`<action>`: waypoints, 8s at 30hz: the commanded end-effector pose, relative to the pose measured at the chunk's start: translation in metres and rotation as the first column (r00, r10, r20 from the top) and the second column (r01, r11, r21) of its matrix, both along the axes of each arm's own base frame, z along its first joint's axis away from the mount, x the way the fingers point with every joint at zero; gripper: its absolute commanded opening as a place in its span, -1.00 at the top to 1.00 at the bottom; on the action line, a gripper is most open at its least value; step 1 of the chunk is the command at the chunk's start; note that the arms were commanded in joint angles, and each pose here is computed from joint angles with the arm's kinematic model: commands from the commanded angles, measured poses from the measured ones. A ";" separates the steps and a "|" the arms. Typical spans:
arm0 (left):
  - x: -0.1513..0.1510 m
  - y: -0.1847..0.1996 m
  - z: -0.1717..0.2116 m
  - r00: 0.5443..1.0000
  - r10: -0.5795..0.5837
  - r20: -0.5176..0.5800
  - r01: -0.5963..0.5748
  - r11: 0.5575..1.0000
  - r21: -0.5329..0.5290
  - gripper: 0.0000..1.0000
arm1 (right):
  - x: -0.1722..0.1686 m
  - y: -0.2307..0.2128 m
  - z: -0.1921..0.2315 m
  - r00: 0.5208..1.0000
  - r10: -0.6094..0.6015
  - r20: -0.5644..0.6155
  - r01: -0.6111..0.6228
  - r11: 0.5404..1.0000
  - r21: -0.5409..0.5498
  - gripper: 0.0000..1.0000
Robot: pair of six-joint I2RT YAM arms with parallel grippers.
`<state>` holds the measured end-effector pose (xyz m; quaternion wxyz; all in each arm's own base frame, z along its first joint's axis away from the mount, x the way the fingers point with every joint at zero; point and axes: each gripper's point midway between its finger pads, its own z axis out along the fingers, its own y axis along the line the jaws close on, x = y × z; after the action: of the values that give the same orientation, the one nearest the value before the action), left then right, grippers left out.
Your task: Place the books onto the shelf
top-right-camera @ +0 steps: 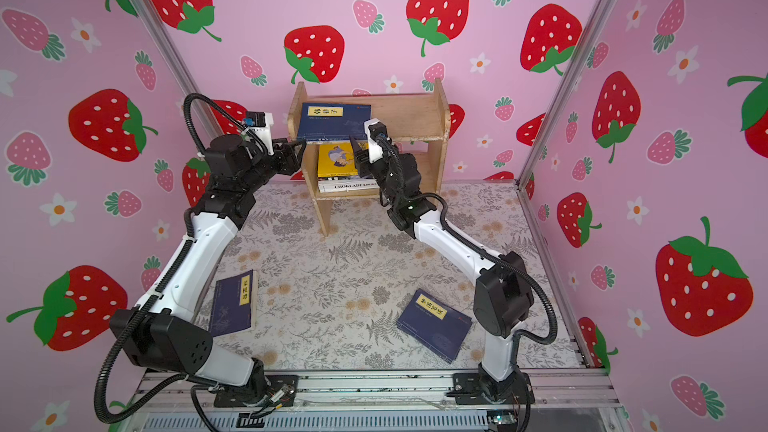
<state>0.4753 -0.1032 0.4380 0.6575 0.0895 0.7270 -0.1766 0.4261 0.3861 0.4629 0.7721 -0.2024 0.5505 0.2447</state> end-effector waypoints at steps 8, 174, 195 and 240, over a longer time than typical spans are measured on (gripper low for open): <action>0.001 0.007 0.018 0.998 0.029 0.057 -0.029 1.000 0.001 -0.17 | 0.000 0.008 0.003 1.000 0.029 0.010 -0.029 0.999 0.017 -0.12; -0.240 -0.294 -0.248 0.274 -0.731 -0.625 0.386 0.679 -0.625 -0.78 | -0.217 -0.203 -0.420 0.047 -0.053 -0.998 0.357 0.933 -0.033 -0.50; -0.236 -0.280 -0.317 0.149 -0.585 -0.797 0.183 0.808 -0.559 -0.12 | -0.214 -0.212 -0.410 0.095 -0.046 -0.994 0.397 0.918 -0.005 -0.52; -0.179 -0.125 0.119 0.828 -0.552 -0.097 0.463 0.771 -0.436 1.00 | -0.127 -0.145 0.074 0.961 0.077 -0.265 0.002 0.958 0.287 -0.99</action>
<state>0.2774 -0.2324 0.5414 0.4984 0.1296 0.6998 -0.4951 0.3024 0.2312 0.4989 0.6650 -0.0166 0.6536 0.3610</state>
